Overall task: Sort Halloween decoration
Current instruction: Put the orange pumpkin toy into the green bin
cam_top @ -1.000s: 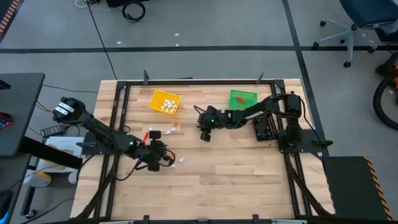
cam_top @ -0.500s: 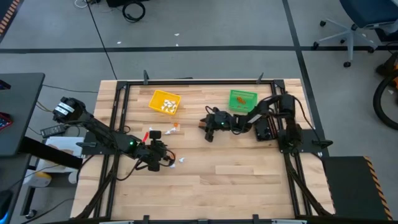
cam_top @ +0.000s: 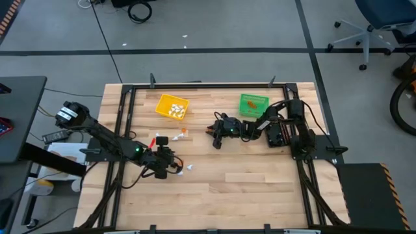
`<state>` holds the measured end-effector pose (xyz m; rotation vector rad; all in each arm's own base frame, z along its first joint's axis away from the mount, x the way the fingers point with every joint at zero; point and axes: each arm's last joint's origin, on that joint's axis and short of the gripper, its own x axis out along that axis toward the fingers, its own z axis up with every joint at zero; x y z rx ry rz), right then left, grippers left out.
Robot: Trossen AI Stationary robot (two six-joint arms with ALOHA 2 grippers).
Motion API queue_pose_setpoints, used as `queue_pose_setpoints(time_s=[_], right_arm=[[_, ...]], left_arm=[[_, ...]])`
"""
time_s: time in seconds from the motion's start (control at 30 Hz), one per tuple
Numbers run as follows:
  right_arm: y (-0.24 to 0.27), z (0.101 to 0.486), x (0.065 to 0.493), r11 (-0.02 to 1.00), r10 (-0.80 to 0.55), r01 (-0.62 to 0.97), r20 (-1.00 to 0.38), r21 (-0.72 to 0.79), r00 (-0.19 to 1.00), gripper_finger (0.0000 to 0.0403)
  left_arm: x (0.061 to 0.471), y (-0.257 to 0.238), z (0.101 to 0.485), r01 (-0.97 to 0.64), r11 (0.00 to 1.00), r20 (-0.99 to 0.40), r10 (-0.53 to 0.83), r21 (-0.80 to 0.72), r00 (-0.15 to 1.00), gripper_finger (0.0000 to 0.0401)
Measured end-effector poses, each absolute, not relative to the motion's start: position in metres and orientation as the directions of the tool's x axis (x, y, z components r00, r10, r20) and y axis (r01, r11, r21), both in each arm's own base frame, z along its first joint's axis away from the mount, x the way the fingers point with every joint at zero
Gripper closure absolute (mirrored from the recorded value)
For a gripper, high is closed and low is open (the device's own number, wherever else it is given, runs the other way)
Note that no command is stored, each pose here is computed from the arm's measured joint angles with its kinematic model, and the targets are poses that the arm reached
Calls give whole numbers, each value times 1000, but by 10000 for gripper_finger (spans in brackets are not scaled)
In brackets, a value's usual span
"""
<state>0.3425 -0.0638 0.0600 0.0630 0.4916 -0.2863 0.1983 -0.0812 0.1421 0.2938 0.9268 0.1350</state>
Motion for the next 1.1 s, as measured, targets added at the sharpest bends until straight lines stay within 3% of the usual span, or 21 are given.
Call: queue_pose_setpoints(time_s=[0.33,0.83,1.1], right_arm=[[-64,66,342,956,-273,290,-487,-42,830,303],[-63,131,306,890,-453,358,-648,-284,612,296],[-71,177,274,741,-662,523,-590,-421,464,295]], left_arm=[[198,-81,142,13,951,-768,241,308,593,273],[198,-81,142,21,949,-768,241,314,593,273],[198,-81,142,20,949,-768,241,314,594,273]])
